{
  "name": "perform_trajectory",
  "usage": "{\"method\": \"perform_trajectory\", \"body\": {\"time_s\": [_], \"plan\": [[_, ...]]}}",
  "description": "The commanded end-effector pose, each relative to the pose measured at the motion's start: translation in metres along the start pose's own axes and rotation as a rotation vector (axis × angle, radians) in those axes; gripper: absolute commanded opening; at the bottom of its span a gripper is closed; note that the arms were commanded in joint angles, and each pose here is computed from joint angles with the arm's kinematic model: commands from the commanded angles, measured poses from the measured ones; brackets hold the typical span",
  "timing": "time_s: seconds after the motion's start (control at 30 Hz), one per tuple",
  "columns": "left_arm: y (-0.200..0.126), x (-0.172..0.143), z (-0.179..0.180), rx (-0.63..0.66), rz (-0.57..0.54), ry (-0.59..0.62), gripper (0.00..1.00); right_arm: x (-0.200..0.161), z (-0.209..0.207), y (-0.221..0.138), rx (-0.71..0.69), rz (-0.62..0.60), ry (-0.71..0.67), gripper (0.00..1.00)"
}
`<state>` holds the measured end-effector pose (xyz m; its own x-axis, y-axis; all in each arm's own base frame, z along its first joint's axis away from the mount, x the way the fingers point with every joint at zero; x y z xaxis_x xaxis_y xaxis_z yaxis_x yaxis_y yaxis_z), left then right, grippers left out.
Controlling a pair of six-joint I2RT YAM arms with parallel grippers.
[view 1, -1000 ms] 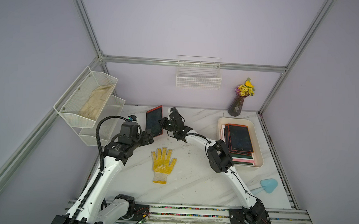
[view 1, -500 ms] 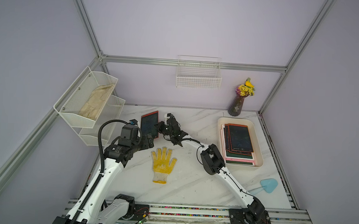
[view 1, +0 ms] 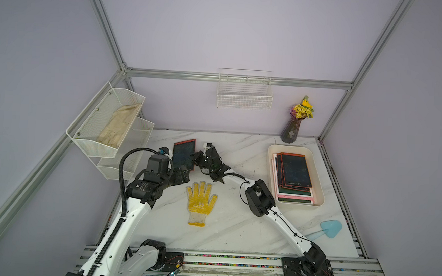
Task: Take out the writing tablet from the storage box
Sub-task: Place the writing tablet at the center of the board.
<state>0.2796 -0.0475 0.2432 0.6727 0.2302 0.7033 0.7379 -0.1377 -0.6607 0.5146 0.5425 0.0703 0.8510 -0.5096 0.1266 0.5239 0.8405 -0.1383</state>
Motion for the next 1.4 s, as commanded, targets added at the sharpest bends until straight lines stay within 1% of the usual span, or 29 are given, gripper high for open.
{"method": "perform_trajectory", "body": {"time_s": [0.0,0.3,0.37,0.4,0.47,0.53,0.67,0.77,0.83,1.03,1.1,1.13,1.27,1.37], "plan": [[-0.005,0.000,-0.001,-0.016,-0.010,0.023,0.89,-0.004,0.016,0.003,0.071,-0.023,0.060,0.00],[-0.007,0.002,-0.001,-0.013,-0.016,0.029,0.89,-0.005,0.013,0.006,0.063,-0.026,0.102,0.01],[-0.007,0.003,-0.001,-0.013,-0.019,0.030,0.89,-0.005,0.013,0.006,0.057,-0.031,0.104,0.14],[-0.007,0.003,-0.001,-0.013,-0.019,0.030,0.89,-0.005,0.013,0.006,0.053,-0.034,0.104,0.18],[-0.007,0.003,-0.001,-0.014,-0.020,0.032,0.89,-0.005,0.012,0.006,0.038,-0.040,0.099,0.24],[-0.007,0.003,-0.001,-0.013,-0.020,0.033,0.89,-0.005,0.012,0.006,0.027,-0.041,0.098,0.32],[-0.008,0.003,-0.001,-0.012,-0.021,0.033,0.89,-0.006,0.012,0.006,0.003,-0.046,0.104,0.41],[-0.008,0.002,-0.001,-0.012,-0.021,0.034,0.89,-0.006,0.013,0.005,-0.050,-0.064,0.096,0.45],[-0.008,0.003,-0.001,-0.013,-0.022,0.033,0.89,-0.004,0.015,0.003,-0.092,-0.080,0.076,0.50],[-0.007,0.003,-0.002,-0.019,-0.020,0.033,0.89,0.001,0.016,-0.004,-0.185,-0.105,0.041,0.55],[-0.007,0.002,-0.002,-0.018,-0.018,0.033,0.84,0.001,0.015,-0.005,-0.201,-0.100,0.031,0.55],[-0.007,0.002,-0.001,-0.017,-0.017,0.032,0.84,0.003,0.016,-0.007,-0.214,-0.109,0.018,0.55],[-0.006,0.001,-0.001,-0.015,-0.015,0.025,0.89,0.007,0.022,-0.013,-0.255,-0.130,-0.034,0.55],[-0.006,0.000,-0.002,-0.021,-0.011,0.024,0.89,0.009,0.027,-0.017,-0.276,-0.138,-0.063,0.56]]}}
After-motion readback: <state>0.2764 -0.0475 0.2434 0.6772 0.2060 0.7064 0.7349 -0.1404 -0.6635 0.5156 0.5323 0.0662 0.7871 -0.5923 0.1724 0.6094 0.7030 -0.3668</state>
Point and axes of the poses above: each gripper's point midway between its finger pads, its own y axis out along the fingers, its own z axis along the line the jaws close on, x = y × z, the point moved 2 cm from there along -y, back along the fingers, and after that the axes turned 4 degrees about y, right-handed, at the moved point
